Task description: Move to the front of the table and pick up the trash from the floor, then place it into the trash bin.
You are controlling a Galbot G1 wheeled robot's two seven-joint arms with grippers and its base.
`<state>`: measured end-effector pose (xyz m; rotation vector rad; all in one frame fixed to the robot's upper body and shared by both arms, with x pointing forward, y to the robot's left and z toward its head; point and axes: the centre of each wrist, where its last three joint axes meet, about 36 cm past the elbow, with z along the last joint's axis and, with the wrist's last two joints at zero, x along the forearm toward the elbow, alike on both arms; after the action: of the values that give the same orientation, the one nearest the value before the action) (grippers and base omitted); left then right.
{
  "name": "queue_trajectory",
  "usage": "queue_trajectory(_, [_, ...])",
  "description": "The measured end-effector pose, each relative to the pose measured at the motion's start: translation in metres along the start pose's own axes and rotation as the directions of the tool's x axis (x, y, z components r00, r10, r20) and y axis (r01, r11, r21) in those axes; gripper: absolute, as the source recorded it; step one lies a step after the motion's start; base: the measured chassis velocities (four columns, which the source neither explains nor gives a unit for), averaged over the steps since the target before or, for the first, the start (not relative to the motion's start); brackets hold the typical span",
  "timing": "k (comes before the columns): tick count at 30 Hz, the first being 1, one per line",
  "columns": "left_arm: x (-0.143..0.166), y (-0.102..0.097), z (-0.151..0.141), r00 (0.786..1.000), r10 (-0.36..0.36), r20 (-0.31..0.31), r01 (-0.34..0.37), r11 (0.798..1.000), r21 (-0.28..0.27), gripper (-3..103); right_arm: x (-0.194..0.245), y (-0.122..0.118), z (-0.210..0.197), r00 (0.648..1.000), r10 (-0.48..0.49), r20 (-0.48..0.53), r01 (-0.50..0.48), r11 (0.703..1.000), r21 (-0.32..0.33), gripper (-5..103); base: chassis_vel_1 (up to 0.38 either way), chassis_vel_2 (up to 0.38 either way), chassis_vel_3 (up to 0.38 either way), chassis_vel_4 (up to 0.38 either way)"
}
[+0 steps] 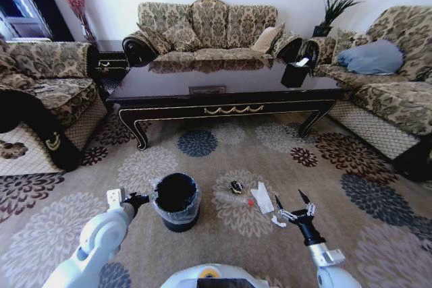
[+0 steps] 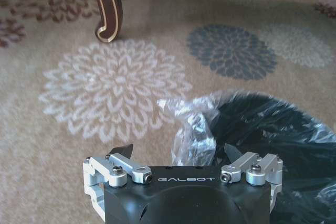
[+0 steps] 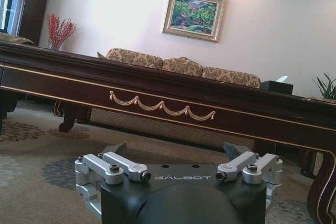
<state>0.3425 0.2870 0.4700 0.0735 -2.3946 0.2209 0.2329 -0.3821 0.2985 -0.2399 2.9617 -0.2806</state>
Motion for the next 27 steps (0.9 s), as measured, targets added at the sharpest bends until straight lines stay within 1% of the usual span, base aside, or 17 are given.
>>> queue_trajectory(1, [0.000, 0.000, 0.000, 1.000, 0.000, 0.000, 0.000, 1.000, 0.000, 97, 0.000, 0.000, 0.000, 1.000, 0.000, 0.000, 0.000, 1.000, 0.000, 100, 0.000, 0.000, 0.000, 0.000])
queue_trajectory(4, [-0.017, 0.001, 0.004, 0.999, 0.020, -0.034, -0.019, 1.000, 0.024, 97, -0.001, 0.001, 0.000, 1.000, 0.003, 0.002, -0.003, 1.000, -0.010, 100, 0.000, 0.000, 0.000, 0.000])
queue_trajectory(6, [-0.027, -0.002, 0.006, 0.998, 0.038, -0.051, -0.036, 0.999, 0.037, 97, -0.001, 0.002, 0.001, 1.000, 0.004, 0.000, -0.004, 1.000, -0.013, 100, 0.000, 0.000, 0.000, 0.000])
queue_trajectory(10, [-0.034, -0.009, 0.008, 0.997, 0.053, -0.060, -0.051, 0.998, 0.034, 97, 0.000, 0.002, 0.003, 1.000, 0.006, -0.005, -0.006, 1.000, -0.014, 100, 0.000, 0.000, 0.000, 0.000])
queue_trajectory(11, [-0.035, -0.012, 0.008, 0.997, 0.055, -0.062, -0.054, 0.998, 0.032, 100, -0.001, 0.002, 0.004, 1.000, 0.007, -0.007, -0.007, 1.000, -0.014, 100, 0.000, 0.000, 0.000, 0.000])
queue_trajectory(12, [-0.036, -0.013, 0.007, 0.997, 0.054, -0.062, -0.052, 0.998, 0.031, 97, 0.000, 0.003, 0.005, 1.000, 0.008, -0.008, -0.008, 1.000, -0.014, 100, 0.000, 0.000, 0.000, 0.000])
queue_trajectory(15, [-0.038, -0.014, 0.006, 0.996, 0.058, -0.068, -0.055, 0.998, 0.042, 95, 0.000, 0.003, 0.006, 1.000, 0.010, -0.010, -0.011, 1.000, -0.016, 100, 0.000, 0.000, 0.000, 0.000])
queue_trajectory(17, [-0.040, -0.014, 0.005, 0.995, 0.062, -0.079, -0.058, 0.997, 0.060, 85, 0.000, 0.004, 0.008, 1.000, 0.013, -0.013, -0.013, 1.000, -0.017, 100, 0.000, 0.000, 0.000, 0.000])
queue_trajectory(18, [-0.040, -0.014, 0.005, 0.995, 0.062, -0.079, -0.058, 0.997, 0.060, 85, 0.000, 0.004, 0.008, 1.000, 0.013, -0.013, -0.013, 1.000, -0.017, 100, 0.000, 0.000, 0.000, 0.000])
queue_trajectory(20, [-0.043, -0.013, 0.005, 0.994, 0.062, -0.085, -0.056, 0.996, 0.068, 74, -0.002, 0.004, 0.008, 1.000, 0.016, -0.010, -0.016, 1.000, -0.017, 100, 0.000, 0.000, 0.000, 0.000])
queue_trajectory(21, [-0.044, -0.012, 0.005, 0.994, 0.062, -0.087, -0.056, 0.996, 0.071, 74, -0.002, 0.004, 0.008, 1.000, 0.018, -0.009, -0.018, 1.000, -0.017, 100, 0.000, 0.000, 0.000, 0.000])
queue_trajectory(22, [-0.046, -0.011, 0.004, 0.994, 0.064, -0.090, -0.057, 0.995, 0.076, 66, -0.003, 0.004, 0.008, 1.000, 0.021, -0.009, -0.021, 1.000, -0.017, 100, 0.000, 0.000, 0.000, 0.000])
queue_trajectory(24, [-0.047, -0.011, 0.004, 0.994, 0.065, -0.092, -0.058, 0.995, 0.079, 66, -0.003, 0.004, 0.008, 1.000, 0.022, -0.009, -0.023, 1.000, -0.017, 100, 0.000, 0.000, 0.000, 0.000])
queue_trajectory(27, [-0.050, -0.012, 0.006, 0.993, 0.063, -0.099, -0.054, 0.995, 0.085, 49, -0.003, 0.003, 0.008, 1.000, 0.024, -0.010, -0.024, 1.000, -0.017, 100, 0.000, 0.000, 0.000, 0.000])
